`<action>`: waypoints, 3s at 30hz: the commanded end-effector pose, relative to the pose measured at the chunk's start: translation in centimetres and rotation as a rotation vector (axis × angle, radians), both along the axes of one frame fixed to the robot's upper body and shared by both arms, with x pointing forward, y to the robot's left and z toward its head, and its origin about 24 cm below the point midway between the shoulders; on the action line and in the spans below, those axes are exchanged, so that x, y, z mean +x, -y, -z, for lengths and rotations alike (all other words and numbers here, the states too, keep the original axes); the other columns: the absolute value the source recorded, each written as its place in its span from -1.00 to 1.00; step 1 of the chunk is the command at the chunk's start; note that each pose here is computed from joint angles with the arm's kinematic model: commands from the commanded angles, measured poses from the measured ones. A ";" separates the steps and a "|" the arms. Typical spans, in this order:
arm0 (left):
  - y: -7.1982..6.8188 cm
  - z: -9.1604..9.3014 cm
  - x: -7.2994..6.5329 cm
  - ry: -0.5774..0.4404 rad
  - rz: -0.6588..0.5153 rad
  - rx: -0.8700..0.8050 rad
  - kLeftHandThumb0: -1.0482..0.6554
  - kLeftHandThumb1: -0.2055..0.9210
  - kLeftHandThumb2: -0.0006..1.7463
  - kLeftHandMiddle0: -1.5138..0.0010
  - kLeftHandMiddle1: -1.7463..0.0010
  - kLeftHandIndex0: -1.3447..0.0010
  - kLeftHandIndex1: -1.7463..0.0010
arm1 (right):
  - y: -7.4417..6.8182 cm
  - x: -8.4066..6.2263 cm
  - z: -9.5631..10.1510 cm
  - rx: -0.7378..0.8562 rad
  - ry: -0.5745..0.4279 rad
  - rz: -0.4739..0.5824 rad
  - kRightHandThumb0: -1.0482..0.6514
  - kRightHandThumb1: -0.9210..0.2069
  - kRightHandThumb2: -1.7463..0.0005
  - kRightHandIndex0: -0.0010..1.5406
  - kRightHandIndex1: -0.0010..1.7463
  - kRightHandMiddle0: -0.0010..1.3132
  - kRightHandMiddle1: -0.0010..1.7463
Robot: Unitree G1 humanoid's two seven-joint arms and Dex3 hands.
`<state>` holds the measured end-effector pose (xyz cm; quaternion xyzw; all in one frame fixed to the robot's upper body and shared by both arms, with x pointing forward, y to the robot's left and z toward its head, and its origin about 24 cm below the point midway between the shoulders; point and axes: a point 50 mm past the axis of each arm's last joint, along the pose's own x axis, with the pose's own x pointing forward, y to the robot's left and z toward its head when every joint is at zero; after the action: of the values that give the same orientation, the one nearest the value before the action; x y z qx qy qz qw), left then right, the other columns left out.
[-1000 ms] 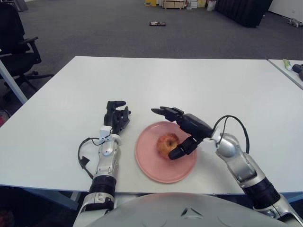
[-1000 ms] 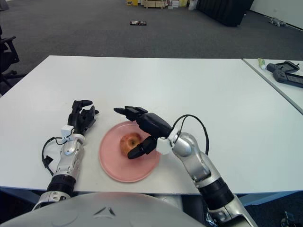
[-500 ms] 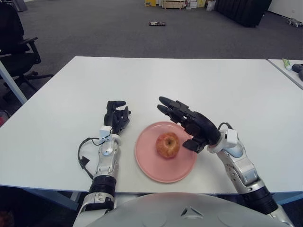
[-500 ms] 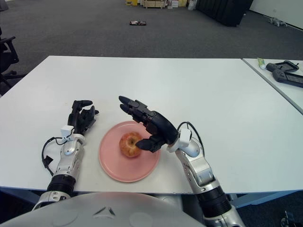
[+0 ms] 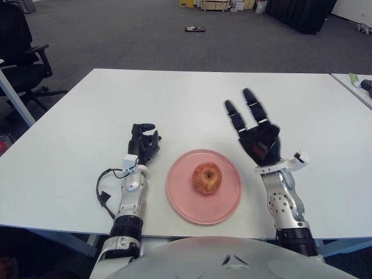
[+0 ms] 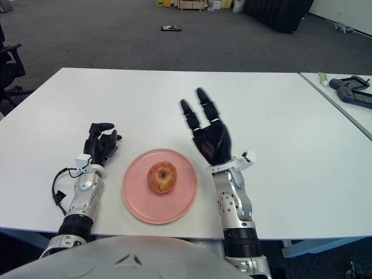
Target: Put the apple into the plate.
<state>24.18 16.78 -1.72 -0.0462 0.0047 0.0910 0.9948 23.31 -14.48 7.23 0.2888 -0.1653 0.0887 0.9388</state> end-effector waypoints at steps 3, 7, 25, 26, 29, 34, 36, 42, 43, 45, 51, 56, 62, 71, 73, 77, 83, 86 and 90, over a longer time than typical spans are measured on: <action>-0.1 0.1 0.1 -0.009 0.005 0.006 -0.18 1.00 -0.40 0.45 -0.76 0.70 -1.00 | 1.2 -0.4 0.6 -0.058 -0.149 0.502 -0.24 -0.85 0.23 -0.41 0.27 -0.64 0.90; -0.1 0.1 0.1 -0.016 0.002 0.012 -0.18 1.00 -0.40 0.44 -0.75 0.70 -1.00 | 1.1 -0.3 1.1 -0.093 -0.211 0.603 -0.21 -0.73 0.15 -0.29 0.40 -0.57 0.98; -0.1 0.2 0.2 -0.019 0.005 0.021 -0.18 1.00 -0.40 0.43 -0.69 0.70 -1.00 | 1.8 -0.3 4.2 -0.338 -0.313 0.689 -0.21 -0.66 0.09 -0.27 0.80 -0.53 1.00; -0.1 0.2 0.2 -0.019 0.005 0.021 -0.18 1.00 -0.40 0.43 -0.69 0.70 -1.00 | 1.8 -0.3 4.3 -0.346 -0.314 0.687 -0.21 -0.66 0.09 -0.27 0.81 -0.53 1.00; 0.0 0.2 0.2 -0.020 0.005 0.018 -0.18 1.00 -0.40 0.44 -0.69 0.71 -1.00 | 2.0 -0.4 4.7 -0.393 -0.310 0.669 -0.21 -0.66 0.09 -0.27 0.85 -0.53 1.00; 0.1 0.3 0.3 -0.018 0.006 0.009 -0.18 1.00 -0.40 0.44 -0.70 0.70 -1.00 | 2.1 -0.6 5.9 -0.469 -0.319 0.640 -0.21 -0.66 0.09 -0.26 0.88 -0.53 1.00; 0.1 0.3 0.3 -0.016 0.007 0.006 -0.18 1.00 -0.40 0.43 -0.71 0.70 -1.00 | 2.3 -0.7 6.9 -0.506 -0.335 0.625 -0.21 -0.65 0.09 -0.25 0.90 -0.52 1.00; 0.1 0.3 0.2 -0.010 0.005 0.003 -0.18 1.00 -0.40 0.41 -0.68 0.70 -1.00 | 2.4 -1.0 8.7 -0.547 -0.378 0.599 -0.21 -0.63 0.07 -0.23 0.93 -0.51 1.00; 0.1 0.3 0.2 -0.011 0.004 0.004 -0.18 1.00 -0.40 0.41 -0.68 0.70 -1.00 | 2.3 -1.0 8.8 -0.544 -0.386 0.595 -0.21 -0.63 0.07 -0.24 0.93 -0.51 1.00; 0.1 0.3 0.2 -0.011 0.003 0.005 -0.18 1.00 -0.40 0.41 -0.67 0.70 -1.00 | 2.3 -1.1 8.9 -0.539 -0.394 0.591 -0.21 -0.63 0.06 -0.25 0.93 -0.51 1.00; 0.1 0.3 0.3 -0.015 0.000 0.006 -0.18 1.00 -0.40 0.41 -0.65 0.71 -1.00 | 2.2 -1.2 9.2 -0.492 -0.427 0.586 -0.21 -0.62 0.05 -0.26 0.91 -0.50 1.00; 0.2 0.3 0.2 -0.016 -0.002 0.004 -0.18 1.00 -0.40 0.44 -0.66 0.71 -1.00 | 2.2 -1.3 9.5 -0.451 -0.451 0.581 -0.21 -0.61 0.05 -0.26 0.90 -0.50 1.00; 0.2 0.3 0.3 -0.016 0.000 0.002 -0.18 1.00 -0.40 0.44 -0.69 0.71 -1.00 | 2.0 -1.3 9.6 -0.432 -0.454 0.584 -0.22 -0.58 0.02 -0.24 0.91 -0.48 1.00; 0.1 0.3 0.2 -0.017 0.000 -0.001 -0.18 1.00 -0.40 0.44 -0.69 0.71 -1.00 | 1.7 -1.4 9.5 -0.403 -0.463 0.573 -0.22 -0.59 0.03 -0.29 0.89 -0.49 1.00; 0.1 0.3 0.2 -0.018 0.000 0.000 -0.18 1.00 -0.40 0.44 -0.69 0.71 -1.00 | 1.6 -1.4 9.5 -0.397 -0.463 0.570 -0.22 -0.59 0.03 -0.29 0.89 -0.49 1.00; 0.1 0.3 0.2 -0.018 0.000 0.000 -0.18 1.00 -0.40 0.45 -0.69 0.71 -1.00 | 1.5 -1.4 9.4 -0.392 -0.463 0.569 -0.22 -0.59 0.03 -0.29 0.88 -0.49 1.00; 0.1 0.3 0.2 -0.018 0.004 0.000 -0.18 1.00 -0.40 0.45 -0.70 0.71 -1.00 | 1.4 -1.4 9.3 -0.388 -0.458 0.560 -0.22 -0.60 0.04 -0.29 0.87 -0.49 1.00; 0.1 0.3 0.2 -0.018 0.006 -0.002 -0.18 1.00 -0.40 0.45 -0.70 0.71 -1.00 | 1.4 -1.4 9.3 -0.383 -0.457 0.556 -0.22 -0.59 0.04 -0.29 0.87 -0.49 1.00; 0.0 0.3 0.2 -0.019 0.007 -0.001 -0.17 1.00 -0.40 0.46 -0.70 0.71 -1.00 | 1.3 -1.4 9.2 -0.375 -0.456 0.553 -0.22 -0.59 0.03 -0.28 0.87 -0.49 1.00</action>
<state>24.41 16.67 -1.78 -0.0461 0.0040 0.0905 0.9948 22.40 -16.28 -1.42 0.0491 -0.0218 -0.1991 0.9785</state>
